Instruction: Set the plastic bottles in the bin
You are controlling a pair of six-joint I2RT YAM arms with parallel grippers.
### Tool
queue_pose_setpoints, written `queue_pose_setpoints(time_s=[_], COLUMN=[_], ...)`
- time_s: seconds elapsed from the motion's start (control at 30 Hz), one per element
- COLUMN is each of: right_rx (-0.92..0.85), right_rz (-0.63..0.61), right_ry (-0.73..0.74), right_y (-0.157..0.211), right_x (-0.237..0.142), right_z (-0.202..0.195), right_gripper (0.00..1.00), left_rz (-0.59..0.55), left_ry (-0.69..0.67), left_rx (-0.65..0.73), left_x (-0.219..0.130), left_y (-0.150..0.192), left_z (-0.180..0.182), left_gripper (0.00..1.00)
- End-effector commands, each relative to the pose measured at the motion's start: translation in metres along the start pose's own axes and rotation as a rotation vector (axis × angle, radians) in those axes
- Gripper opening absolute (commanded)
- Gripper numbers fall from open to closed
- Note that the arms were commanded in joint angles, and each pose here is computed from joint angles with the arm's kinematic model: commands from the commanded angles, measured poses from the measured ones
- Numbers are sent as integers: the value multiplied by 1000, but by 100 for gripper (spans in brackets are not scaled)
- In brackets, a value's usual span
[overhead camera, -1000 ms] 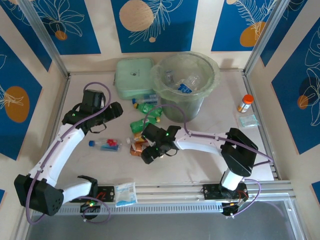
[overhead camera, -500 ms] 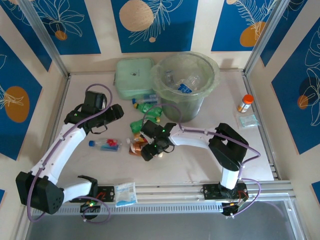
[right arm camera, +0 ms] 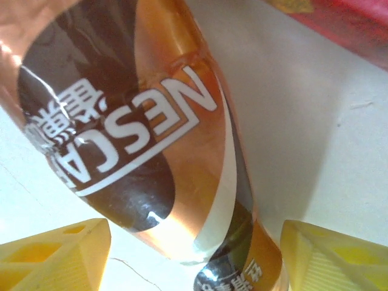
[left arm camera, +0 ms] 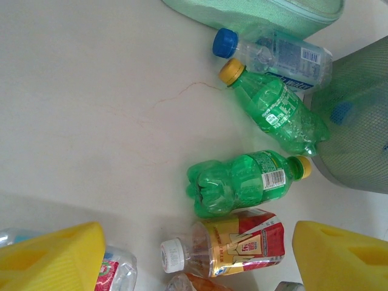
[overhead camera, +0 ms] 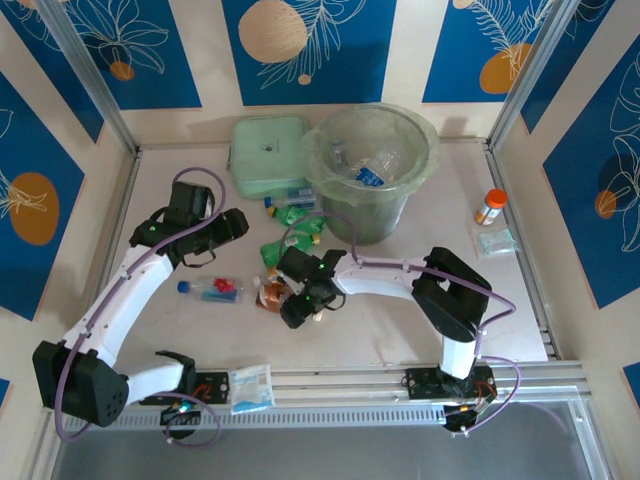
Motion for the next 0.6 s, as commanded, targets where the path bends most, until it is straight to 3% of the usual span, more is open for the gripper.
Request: queue_pose_setpoints(time_s=[0.0, 0.57], right_rx=[-6, -28], right_rz=[28, 60], right_ry=[7, 53], right_y=[2, 6], right_x=[1, 9], right_z=[2, 6], right_gripper=[70, 57], left_rz=[-3, 1], left_ry=[13, 16], left_rx=[-24, -29], left_x=[3, 6], left_y=[-1, 0], left_z=[0, 1], left_gripper=[80, 79])
Point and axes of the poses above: each hand's point on the last joint's axis, 136 mm out from that joint toward the fingers, its own x axis out along the fingers, its own z axis along the line the jaws close on, y = z × x, the point moved 6 cm from there along -x, back along the fingers, and after that the axes turned 15 degrees about x, right-handed, at the moved point
